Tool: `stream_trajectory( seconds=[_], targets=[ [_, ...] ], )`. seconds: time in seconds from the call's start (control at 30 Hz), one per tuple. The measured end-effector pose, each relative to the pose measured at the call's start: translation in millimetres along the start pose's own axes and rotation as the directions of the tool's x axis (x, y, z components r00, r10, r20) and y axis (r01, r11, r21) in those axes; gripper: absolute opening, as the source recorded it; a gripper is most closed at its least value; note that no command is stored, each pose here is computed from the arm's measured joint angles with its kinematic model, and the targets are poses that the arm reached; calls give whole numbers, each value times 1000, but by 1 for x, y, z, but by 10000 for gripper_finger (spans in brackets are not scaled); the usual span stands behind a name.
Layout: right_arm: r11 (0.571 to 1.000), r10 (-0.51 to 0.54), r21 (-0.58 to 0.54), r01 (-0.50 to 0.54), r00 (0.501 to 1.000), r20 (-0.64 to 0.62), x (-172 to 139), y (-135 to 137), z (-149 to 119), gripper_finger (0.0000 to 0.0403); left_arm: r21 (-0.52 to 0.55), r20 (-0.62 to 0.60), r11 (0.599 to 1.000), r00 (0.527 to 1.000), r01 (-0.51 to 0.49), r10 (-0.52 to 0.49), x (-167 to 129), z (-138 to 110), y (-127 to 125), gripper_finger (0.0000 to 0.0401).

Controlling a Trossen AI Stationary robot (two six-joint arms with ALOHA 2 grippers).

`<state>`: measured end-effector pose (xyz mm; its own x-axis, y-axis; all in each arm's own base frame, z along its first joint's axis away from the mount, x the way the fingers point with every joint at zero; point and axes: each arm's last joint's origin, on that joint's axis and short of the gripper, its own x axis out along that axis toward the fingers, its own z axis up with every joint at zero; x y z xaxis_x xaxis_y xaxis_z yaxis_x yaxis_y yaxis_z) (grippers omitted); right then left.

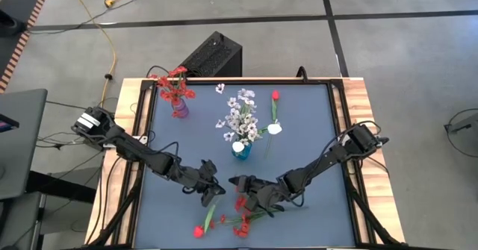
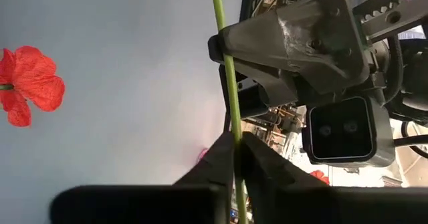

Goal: Sort flowers into vase by color
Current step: Put the bottom red flower into the purple vase

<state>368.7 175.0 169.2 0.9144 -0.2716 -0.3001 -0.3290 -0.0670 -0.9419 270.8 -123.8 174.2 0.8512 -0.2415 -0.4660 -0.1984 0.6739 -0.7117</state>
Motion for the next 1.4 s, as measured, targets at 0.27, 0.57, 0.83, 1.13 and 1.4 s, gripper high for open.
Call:
stream_trajectory(
  seconds=[0.27,0.57,0.83,1.13,1.4],
  targets=[
    [999,43,-2,-43,997,66,-6,5,8,23,143,18,989,999,34,-37,0,2,-4,26],
    [910,244,273,-313,935,259,-28,-5,-6,22,370,69,929,996,29,-59,-9,17,-6,91],
    [604,246,555,-572,796,553,-54,-37,-54,22,622,149,781,988,-60,-43,-15,19,-12,138],
    [335,-277,760,-556,713,644,-71,-24,-99,22,758,333,621,937,-199,-107,-19,25,-26,154],
    [139,-363,842,-522,764,534,-62,-13,-113,22,809,464,533,825,-247,-323,-31,39,-47,154]
  ],
)
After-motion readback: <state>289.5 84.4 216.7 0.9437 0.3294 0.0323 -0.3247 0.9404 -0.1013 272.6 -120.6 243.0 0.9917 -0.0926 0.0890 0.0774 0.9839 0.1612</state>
